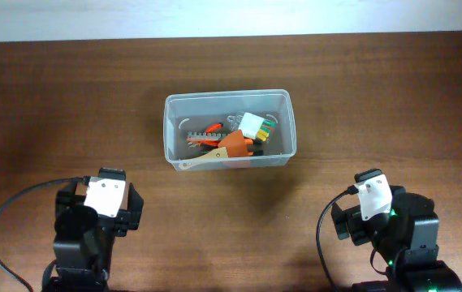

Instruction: Pack container

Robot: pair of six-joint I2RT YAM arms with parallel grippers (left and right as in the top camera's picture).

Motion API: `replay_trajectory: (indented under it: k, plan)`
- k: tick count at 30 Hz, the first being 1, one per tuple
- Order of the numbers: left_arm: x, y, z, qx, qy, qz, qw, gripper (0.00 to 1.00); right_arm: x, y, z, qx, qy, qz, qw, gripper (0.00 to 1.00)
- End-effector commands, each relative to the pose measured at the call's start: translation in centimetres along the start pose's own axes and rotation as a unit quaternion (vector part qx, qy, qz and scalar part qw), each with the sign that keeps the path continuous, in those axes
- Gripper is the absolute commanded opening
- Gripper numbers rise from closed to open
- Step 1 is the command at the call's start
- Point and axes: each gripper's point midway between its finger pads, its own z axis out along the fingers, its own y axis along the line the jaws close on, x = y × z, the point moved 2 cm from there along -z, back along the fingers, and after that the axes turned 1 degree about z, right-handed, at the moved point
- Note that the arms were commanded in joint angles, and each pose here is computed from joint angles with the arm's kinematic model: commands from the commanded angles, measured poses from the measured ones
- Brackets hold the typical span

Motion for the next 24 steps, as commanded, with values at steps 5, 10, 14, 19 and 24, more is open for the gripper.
replay_trajectory:
  k: [5, 10, 14, 19, 24]
  plan:
    - [1.2, -0.2, 0.1, -0.001, 0.022, -0.002, 1.000, 0.99, -1.2, -0.5, -2.9, 0.034, -0.087, -0.003, 0.996, 0.99]
    - [1.2, -0.2, 0.1, -0.001, 0.022, -0.002, 1.000, 0.99, -1.3, -0.4, -4.3, 0.058, -0.184, -0.008, 0.981, 0.99]
    - [1.2, -0.2, 0.1, -0.001, 0.022, -0.002, 1.000, 0.99, -2.9, -0.8, -3.0, 0.080, -0.284, -0.001, 0.955, 0.99]
    - [1.2, -0.1, 0.1, -0.001, 0.022, -0.002, 1.000, 0.99, -3.7, -1.7, -1.4, 0.117, -0.350, 0.004, 0.929, 0.99]
    - [1.2, -0.2, 0.1, -0.001, 0.022, -0.002, 1.000, 0.99, -1.6, -2.5, 0.9, 0.141, -0.327, 0.036, 0.934, 0.99]
